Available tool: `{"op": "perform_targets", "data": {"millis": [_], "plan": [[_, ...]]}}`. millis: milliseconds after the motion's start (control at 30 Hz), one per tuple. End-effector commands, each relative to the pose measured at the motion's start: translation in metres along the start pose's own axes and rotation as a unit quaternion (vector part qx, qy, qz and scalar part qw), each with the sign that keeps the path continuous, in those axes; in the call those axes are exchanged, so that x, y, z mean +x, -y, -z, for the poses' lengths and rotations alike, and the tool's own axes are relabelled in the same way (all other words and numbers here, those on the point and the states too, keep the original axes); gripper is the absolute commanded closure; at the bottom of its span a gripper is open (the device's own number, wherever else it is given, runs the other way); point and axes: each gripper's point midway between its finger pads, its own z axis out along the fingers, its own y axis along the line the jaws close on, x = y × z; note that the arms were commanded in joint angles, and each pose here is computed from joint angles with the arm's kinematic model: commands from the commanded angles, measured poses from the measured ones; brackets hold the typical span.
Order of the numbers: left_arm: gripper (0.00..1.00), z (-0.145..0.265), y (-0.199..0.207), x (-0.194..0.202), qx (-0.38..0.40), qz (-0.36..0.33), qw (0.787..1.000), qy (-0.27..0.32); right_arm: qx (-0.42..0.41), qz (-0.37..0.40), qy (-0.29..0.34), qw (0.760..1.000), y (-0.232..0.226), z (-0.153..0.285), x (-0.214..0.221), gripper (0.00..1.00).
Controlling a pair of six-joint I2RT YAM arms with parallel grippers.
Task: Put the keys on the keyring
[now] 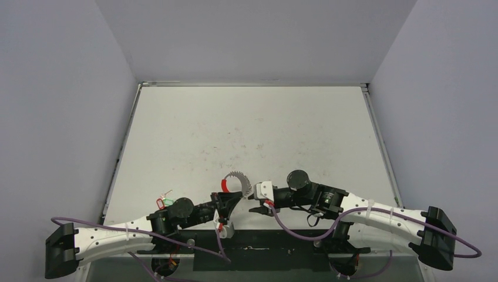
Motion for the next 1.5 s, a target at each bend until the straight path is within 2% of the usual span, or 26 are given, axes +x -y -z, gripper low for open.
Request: {"op": "perform_targets", "data": {"millis": [0, 300, 567, 733, 933, 1100, 1200, 1333, 1467], "plan": [[1.00, -0.003, -0.022, -0.024, -0.045, 0.100, 0.993, 0.036, 0.069, 0.021, 0.008, 0.997, 0.031, 0.002, -0.022, 0.62], [1.00, -0.004, -0.024, -0.025, -0.063, 0.173, 0.982, 0.041, 0.071, 0.013, 0.016, 0.997, 0.031, -0.003, -0.022, 0.62], [1.00, -0.008, -0.023, -0.025, -0.058, 0.192, 0.979, 0.034, 0.068, 0.010, 0.044, 0.997, 0.033, -0.007, -0.035, 0.62], [1.00, -0.009, -0.024, -0.026, -0.060, 0.201, 0.977, 0.035, 0.059, 0.006, 0.043, 0.997, 0.031, -0.012, -0.035, 0.65], [1.00, -0.009, -0.023, -0.025, -0.057, 0.205, 0.976, 0.032, 0.050, 0.002, 0.042, 0.998, 0.030, -0.017, -0.034, 0.73], [1.00, -0.009, -0.021, -0.025, -0.052, 0.209, 0.976, 0.029, 0.043, 0.001, 0.041, 0.998, 0.029, -0.019, -0.036, 0.93], [1.00, -0.009, -0.023, -0.028, -0.053, 0.209, 0.976, 0.035, 0.045, 0.002, 0.043, 0.998, 0.029, -0.019, -0.034, 1.00], [1.00, -0.007, -0.025, -0.034, -0.051, 0.209, 0.976, 0.047, 0.062, -0.015, 0.073, 0.995, 0.032, -0.014, -0.039, 1.00], [1.00, -0.005, -0.023, -0.041, -0.038, 0.209, 0.975, 0.061, 0.082, -0.082, 0.096, 0.989, 0.047, -0.007, -0.043, 1.00]]}}
